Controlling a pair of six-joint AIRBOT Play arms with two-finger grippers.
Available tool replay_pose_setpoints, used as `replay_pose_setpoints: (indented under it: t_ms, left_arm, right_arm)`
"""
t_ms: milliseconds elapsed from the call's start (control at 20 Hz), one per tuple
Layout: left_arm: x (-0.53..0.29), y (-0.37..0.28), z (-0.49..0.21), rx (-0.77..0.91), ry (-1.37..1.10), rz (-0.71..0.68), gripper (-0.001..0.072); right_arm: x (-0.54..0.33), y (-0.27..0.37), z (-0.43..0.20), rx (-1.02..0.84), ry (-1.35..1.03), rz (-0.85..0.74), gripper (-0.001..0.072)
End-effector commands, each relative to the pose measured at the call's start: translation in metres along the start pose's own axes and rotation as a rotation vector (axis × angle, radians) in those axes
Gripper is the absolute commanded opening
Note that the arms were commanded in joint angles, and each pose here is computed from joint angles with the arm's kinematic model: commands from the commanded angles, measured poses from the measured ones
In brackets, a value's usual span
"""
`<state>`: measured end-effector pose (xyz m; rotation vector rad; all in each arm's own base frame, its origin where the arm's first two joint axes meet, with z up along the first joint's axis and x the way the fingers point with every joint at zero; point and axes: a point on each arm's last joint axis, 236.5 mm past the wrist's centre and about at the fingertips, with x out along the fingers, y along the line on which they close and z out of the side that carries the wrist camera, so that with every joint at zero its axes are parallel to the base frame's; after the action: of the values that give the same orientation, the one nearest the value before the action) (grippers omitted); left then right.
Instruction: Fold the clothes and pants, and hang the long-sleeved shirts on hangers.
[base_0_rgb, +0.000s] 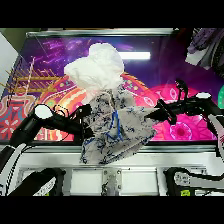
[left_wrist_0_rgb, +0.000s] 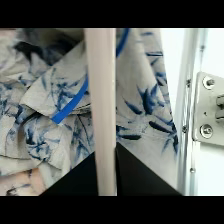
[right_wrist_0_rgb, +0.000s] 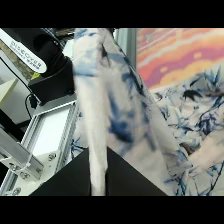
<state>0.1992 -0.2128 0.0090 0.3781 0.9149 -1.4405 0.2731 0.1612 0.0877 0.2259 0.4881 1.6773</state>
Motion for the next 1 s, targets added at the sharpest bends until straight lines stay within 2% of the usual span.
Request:
replay_pose_setpoints:
  t_ms: [0, 400, 450, 500, 550, 750, 950]
  left_arm:
    - [0.000, 0.004, 0.000, 0.009, 0.000, 0.015, 0.0013]
    - [0.000, 0.006, -0.002, 0.012, 0.010, 0.025, 0.0014]
    - [0.000, 0.006, -0.005, 0.015, 0.022, 0.027, 0.0138]
    - [-0.001, 0.008, -0.008, 0.001, 0.034, 0.035, 0.0411]
    - [-0.001, 0.012, -0.010, -0.048, 0.042, 0.054, 0.0454]
    - [-0.007, 0.018, -0.011, -0.177, 0.029, 0.081, 0.0455]
    - [-0.037, 0.030, -0.008, -0.246, -0.036, 0.185, 0.0456]
  right_arm:
    - [0.000, 0.000, -0.001, 0.023, 0.003, 0.002, 0.0013]
    - [0.000, 0.000, -0.001, 0.023, 0.003, 0.000, 0.0012]
    - [0.000, -0.002, -0.001, 0.023, 0.003, -0.006, 0.0012]
    - [0.000, -0.003, -0.001, 0.023, 0.004, -0.010, 0.0011]
    - [0.000, -0.003, -0.001, 0.023, 0.004, -0.010, 0.0011]
    - [0.000, -0.003, -0.001, 0.023, 0.004, -0.010, 0.0009]
    - [0.000, -0.011, -0.002, 0.023, 0.007, -0.044, 0.0008]
